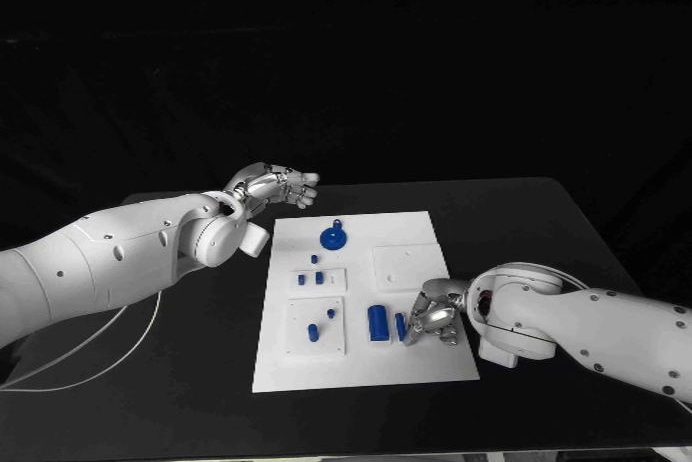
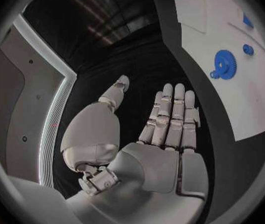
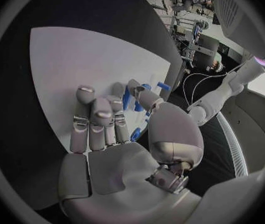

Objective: Assemble the parts on the task board

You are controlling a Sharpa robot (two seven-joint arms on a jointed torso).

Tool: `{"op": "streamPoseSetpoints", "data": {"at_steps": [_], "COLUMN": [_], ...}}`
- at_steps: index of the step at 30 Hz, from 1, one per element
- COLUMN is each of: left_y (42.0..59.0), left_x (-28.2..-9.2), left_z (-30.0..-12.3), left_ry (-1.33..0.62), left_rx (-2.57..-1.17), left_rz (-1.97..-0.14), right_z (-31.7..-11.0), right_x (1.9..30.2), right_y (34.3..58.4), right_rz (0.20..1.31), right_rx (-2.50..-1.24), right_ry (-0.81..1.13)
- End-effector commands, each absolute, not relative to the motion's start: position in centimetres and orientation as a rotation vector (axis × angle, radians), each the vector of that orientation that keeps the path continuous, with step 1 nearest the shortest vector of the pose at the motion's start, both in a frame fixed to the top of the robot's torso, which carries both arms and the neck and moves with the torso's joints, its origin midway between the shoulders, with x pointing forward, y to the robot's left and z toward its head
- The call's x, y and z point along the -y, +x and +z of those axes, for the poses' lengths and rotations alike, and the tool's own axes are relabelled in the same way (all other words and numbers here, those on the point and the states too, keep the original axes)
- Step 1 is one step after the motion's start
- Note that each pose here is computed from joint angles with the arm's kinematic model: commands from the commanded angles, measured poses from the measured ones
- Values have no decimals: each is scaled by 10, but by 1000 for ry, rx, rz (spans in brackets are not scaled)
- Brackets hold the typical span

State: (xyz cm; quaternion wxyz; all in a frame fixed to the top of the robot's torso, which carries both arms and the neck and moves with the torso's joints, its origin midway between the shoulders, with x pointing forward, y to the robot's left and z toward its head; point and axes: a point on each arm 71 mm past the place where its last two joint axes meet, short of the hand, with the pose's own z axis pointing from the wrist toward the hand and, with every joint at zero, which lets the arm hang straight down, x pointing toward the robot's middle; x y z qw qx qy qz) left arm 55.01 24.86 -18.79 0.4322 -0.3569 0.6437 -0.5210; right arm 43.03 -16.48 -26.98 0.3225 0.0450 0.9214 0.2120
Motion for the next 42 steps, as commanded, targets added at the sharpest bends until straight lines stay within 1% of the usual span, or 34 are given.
{"op": "streamPoseSetpoints", "data": {"at_steps": [1,7,23,36,39,42], "left_y": [550,550,549,549,549,550], "left_x": [-246,-246,-246,-246,-246,-246], "left_z": [-188,-188,-188,-188,-188,-187], "left_ry": [-875,-874,-871,-870,-870,-868], "left_rx": [-1624,-1627,-1631,-1630,-1627,-1617], "left_rz": [-1311,-1310,-1306,-1306,-1306,-1305], "right_z": [-280,-282,-281,-280,-278,-272], "right_x": [172,174,175,182,186,188], "right_y": [430,429,425,429,431,435], "right_rz": [464,469,545,556,594,651], "right_rx": [-2463,-2485,-2512,-2470,-2443,-2399], "right_ry": [114,119,167,206,237,269]}}
